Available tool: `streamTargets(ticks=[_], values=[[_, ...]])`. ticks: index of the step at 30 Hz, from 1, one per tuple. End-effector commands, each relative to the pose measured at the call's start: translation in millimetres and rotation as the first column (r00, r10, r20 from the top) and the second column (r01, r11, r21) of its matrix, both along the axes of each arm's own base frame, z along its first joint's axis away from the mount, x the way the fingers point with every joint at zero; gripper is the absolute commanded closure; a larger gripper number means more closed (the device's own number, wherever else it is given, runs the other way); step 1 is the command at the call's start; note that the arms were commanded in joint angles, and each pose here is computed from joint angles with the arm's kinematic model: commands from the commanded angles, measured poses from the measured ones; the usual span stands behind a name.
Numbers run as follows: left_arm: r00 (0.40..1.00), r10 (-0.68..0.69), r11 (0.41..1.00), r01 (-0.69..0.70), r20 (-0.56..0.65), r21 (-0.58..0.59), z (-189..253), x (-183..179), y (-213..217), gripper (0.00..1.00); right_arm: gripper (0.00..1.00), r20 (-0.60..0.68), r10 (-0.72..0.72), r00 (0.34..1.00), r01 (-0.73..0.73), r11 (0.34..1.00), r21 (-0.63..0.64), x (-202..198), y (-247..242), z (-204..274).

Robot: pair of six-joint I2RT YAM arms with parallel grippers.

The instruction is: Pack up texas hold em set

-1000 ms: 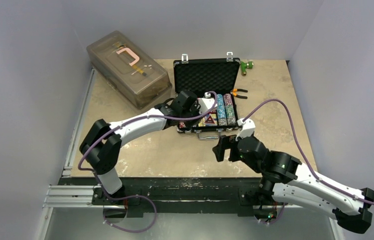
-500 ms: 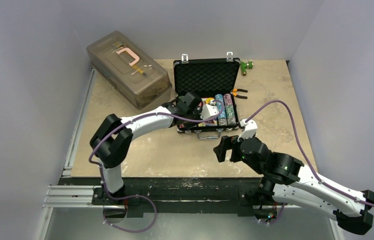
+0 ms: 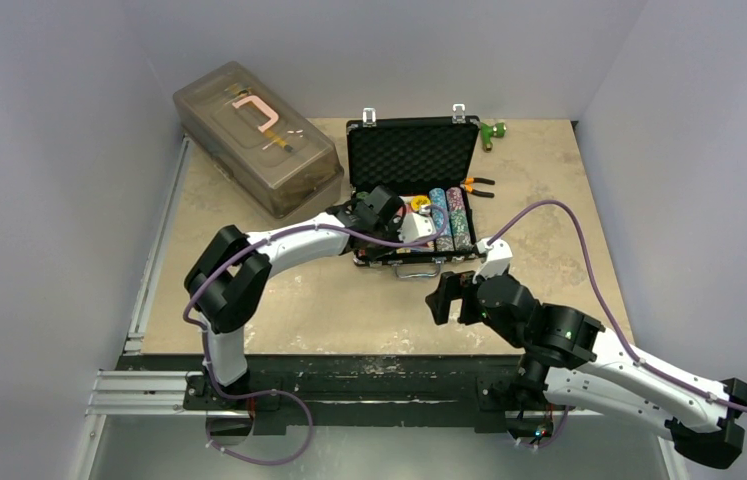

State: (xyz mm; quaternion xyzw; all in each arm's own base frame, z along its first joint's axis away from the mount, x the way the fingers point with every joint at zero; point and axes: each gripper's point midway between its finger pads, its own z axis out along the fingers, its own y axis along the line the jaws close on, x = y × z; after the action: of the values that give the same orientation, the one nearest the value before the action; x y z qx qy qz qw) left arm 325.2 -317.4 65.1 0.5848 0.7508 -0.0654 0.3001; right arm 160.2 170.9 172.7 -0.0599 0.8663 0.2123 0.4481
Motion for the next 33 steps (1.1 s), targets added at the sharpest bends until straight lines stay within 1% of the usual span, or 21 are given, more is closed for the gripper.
streamTargets(ticks=[1,4,6,7,10,13,14,17,20,21,23,25,26,27,28,30,32,33], values=[[0.999,-0.032,0.999,0.032,-0.011,-0.023,5.5,-0.7,-9.3,0.85,0.03,0.009,-0.032,0.999,0.032,0.999,0.010,4.1,-1.8,3.2],[1.000,-0.016,0.999,0.016,0.004,-0.049,12.6,1.2,-11.4,0.65,0.02,0.008,-0.032,0.999,0.032,0.999,0.007,4.2,-1.5,2.3],[1.000,-0.006,0.996,0.007,0.018,-0.088,23.3,1.8,-14.7,0.53,0.02,0.007,-0.033,0.999,0.033,0.999,0.003,4.6,-1.2,1.8],[1.000,0.000,0.994,0.002,0.022,-0.108,29.1,2.0,-15.9,0.50,0.02,0.007,-0.034,0.999,0.034,0.999,0.003,4.9,-1.3,2.2],[0.999,0.033,0.986,-0.027,0.036,-0.167,49.6,1.7,-16.2,0.49,0.02,0.005,-0.041,0.999,0.041,0.999,-0.003,5.6,-2.0,1.4],[0.996,0.083,0.963,-0.075,0.021,-0.257,75.6,-4.2,-10.7,0.48,0.01,0.003,-0.050,0.999,0.050,0.999,-0.005,6.1,-2.7,0.2],[0.993,0.114,0.945,-0.104,0.014,-0.309,91.9,-8.2,-6.8,0.48,0.01,0.002,-0.053,0.999,0.053,0.999,-0.005,6.7,-2.5,-0.6],[0.978,0.208,0.892,-0.197,-0.017,-0.406,119.3,-19.2,12.8,0.48,0.01,-0.007,-0.062,0.998,0.062,0.998,-0.016,8.9,0.1,-5.7],[0.928,0.371,0.809,-0.344,-0.040,-0.476,145.9,-24.7,47.5,0.47,0.01,-0.029,-0.056,0.998,0.055,0.998,-0.036,12.2,10.1,-15.7],[0.898,0.434,0.762,-0.406,-0.069,-0.505,156.4,-26.1,59.7,0.47,0.01,-0.034,-0.052,0.998,0.050,0.998,-0.037,14.3,15.7,-17.7],[0.805,0.583,0.650,-0.543,-0.109,-0.532,174.3,-22.7,95.1,0.46,0.01,-0.045,-0.035,0.998,0.033,0.999,-0.039,19.3,29.4,-21.4],[0.706,0.688,0.522,-0.644,-0.170,-0.559,189.8,-22.1,127.8,0.46,0.03,-0.058,-0.013,0.998,0.011,0.999,-0.040,27.2,45.8,-22.4],[0.661,0.726,0.466,-0.675,-0.187,-0.572,196.2,-22.8,143.7,0.45,0.07,-0.066,-0.004,0.998,0.002,0.999,-0.035,32.4,54.1,-21.8],[0.631,0.755,0.432,-0.685,-0.181,-0.587,201.4,-24.1,157.2,0.44,0.13,-0.072,0.000,0.997,-0.002,1.000,-0.020,38.9,63.4,-17.2],[0.609,0.779,0.412,-0.679,-0.153,-0.607,205.7,-25.0,169.1,0.43,0.19,-0.096,-0.012,0.995,0.010,1.000,-0.026,46.6,70.1,-21.5],[0.595,0.799,0.405,-0.637,-0.085,-0.656,211.6,-29.8,184.7,0.38,0.33,-0.141,-0.032,0.989,0.033,0.999,0.002,61.3,80.6,-23.5],[0.571,0.817,0.364,-0.617,-0.078,-0.698,217.1,-38.4,195.9,0.33,0.37,-0.193,-0.041,0.980,0.050,0.998,0.045,76.8,89.3,-28.4],[0.576,0.813,0.350,-0.601,-0.085,-0.718,222.8,-43.6,197.5,0.33,0.39,-0.211,-0.041,0.977,0.056,0.996,0.067,85.7,92.9,-30.8]])
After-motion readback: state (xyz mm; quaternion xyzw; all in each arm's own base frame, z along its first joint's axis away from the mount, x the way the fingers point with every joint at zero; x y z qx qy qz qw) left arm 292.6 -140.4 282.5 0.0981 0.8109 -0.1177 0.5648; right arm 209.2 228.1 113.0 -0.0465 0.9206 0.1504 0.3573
